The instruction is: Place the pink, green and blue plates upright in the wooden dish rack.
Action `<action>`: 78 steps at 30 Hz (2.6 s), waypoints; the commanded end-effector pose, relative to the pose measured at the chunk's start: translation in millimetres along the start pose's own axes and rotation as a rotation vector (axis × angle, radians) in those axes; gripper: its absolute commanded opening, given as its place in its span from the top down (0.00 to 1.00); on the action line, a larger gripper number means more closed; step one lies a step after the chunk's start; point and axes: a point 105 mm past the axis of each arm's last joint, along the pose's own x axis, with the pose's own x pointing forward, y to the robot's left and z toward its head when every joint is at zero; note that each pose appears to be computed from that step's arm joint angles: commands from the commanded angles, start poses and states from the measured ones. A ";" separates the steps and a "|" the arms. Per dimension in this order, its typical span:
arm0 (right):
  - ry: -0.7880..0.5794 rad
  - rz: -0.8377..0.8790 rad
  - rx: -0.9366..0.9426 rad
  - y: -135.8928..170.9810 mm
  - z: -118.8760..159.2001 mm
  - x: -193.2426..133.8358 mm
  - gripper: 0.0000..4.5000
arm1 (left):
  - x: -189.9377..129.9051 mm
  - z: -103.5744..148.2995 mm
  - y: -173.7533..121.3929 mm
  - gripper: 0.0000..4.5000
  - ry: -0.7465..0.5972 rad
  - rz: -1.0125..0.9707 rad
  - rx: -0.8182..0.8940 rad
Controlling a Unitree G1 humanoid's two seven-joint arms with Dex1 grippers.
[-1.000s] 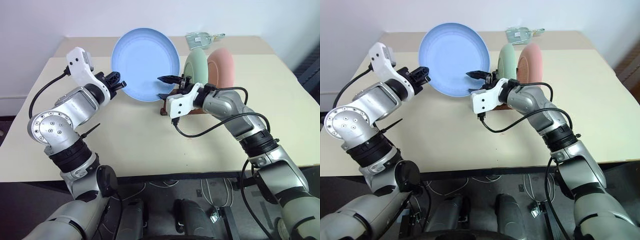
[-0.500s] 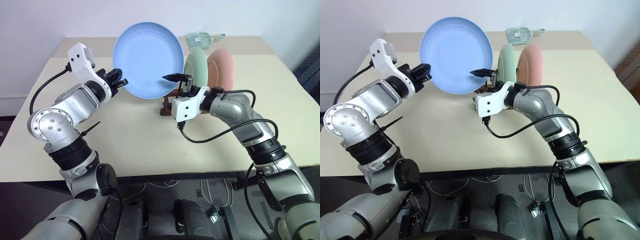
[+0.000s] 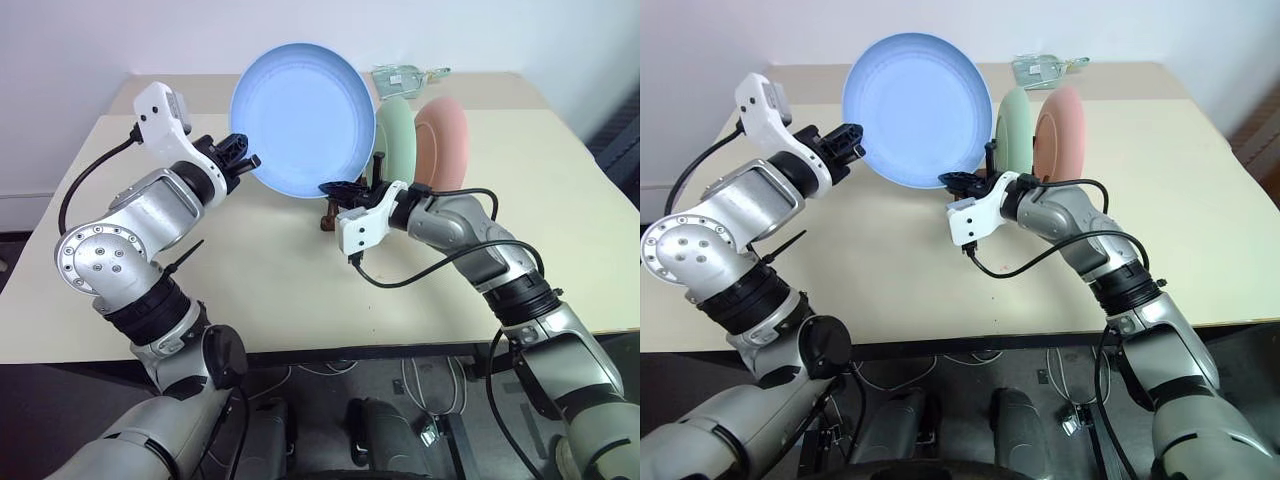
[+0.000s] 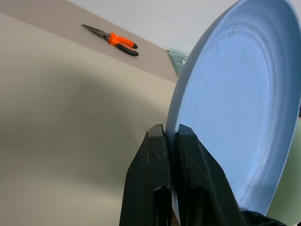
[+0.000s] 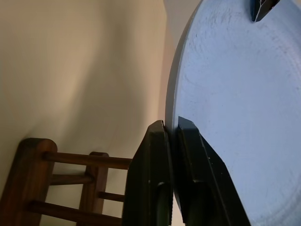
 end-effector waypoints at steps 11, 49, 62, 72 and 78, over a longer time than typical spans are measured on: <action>-0.268 -0.347 0.281 -90.8 43.6 -16.7 1.00 | -44.3 107.8 121.2 0.48 -0.458 0.512 0.401; -0.262 -0.266 1.971 -81.1 -25.6 -4.3 0.76 | -52.7 -122.3 21.6 0.47 0.103 -0.428 0.629; -0.130 -0.284 1.202 -104.3 -15.8 -45.9 0.34 | -59.2 -121.0 21.8 0.47 0.106 -0.408 0.624; 0.040 -0.017 1.241 -23.2 -19.9 -171.5 0.34 | -62.6 -105.0 70.9 0.47 0.148 -0.292 0.710; 0.206 -0.026 1.265 20.2 -39.5 -186.4 0.34 | -66.1 -112.5 84.6 0.47 0.228 -0.320 0.780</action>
